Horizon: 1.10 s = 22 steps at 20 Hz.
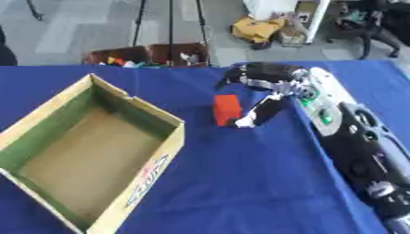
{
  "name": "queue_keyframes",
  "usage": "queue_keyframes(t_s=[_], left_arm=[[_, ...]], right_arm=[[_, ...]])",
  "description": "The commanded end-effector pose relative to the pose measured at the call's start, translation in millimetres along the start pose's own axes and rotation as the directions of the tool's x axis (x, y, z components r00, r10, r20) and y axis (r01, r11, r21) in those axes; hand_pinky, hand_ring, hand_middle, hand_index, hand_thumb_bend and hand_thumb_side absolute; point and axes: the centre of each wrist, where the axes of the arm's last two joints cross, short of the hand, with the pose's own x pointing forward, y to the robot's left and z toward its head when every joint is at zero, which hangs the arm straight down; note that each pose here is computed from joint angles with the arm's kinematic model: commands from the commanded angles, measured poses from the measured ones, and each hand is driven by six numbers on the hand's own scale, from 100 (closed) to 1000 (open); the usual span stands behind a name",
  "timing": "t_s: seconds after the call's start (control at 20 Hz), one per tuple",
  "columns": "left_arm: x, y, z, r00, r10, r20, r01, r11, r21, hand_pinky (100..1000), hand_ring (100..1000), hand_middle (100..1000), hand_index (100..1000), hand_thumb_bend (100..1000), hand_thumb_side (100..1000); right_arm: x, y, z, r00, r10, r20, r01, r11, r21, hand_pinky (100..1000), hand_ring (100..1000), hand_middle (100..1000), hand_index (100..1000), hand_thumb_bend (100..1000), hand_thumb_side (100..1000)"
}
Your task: Pick up objects on the table and place them in the box.
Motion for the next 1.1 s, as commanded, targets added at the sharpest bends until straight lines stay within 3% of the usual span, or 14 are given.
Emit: queue_keyframes(t_s=[0.05,0.4,0.95,1.1], left_arm=[[4.6,1.7,-7.7,1.000,-0.012,0.025,0.013,1.000,-0.019,482,684,823,894,100,820],[4.2,0.9,-8.9,1.000,-0.012,0.026,0.013,1.000,-0.019,481,684,822,894,100,821],[3.6,-0.7,-8.3,1.000,-0.017,0.025,0.018,1.000,-0.022,481,690,823,893,100,819],[3.5,-1.0,-8.1,1.000,-0.019,0.025,0.020,1.000,-0.023,481,690,823,893,100,819]], right_arm=[[-4.3,-7.1,2.0,1.000,0.020,-0.020,-0.020,1.000,0.002,826,835,788,890,438,520],[-9.4,0.6,-0.5,0.999,0.003,-0.052,-0.001,1.000,0.023,821,829,770,882,415,501],[-22.5,11.1,1.6,0.990,-0.040,-0.132,0.040,0.999,0.000,794,786,673,857,266,469],[-22.2,12.0,0.7,0.990,-0.055,-0.133,0.055,0.998,-0.003,793,775,644,862,302,457]])
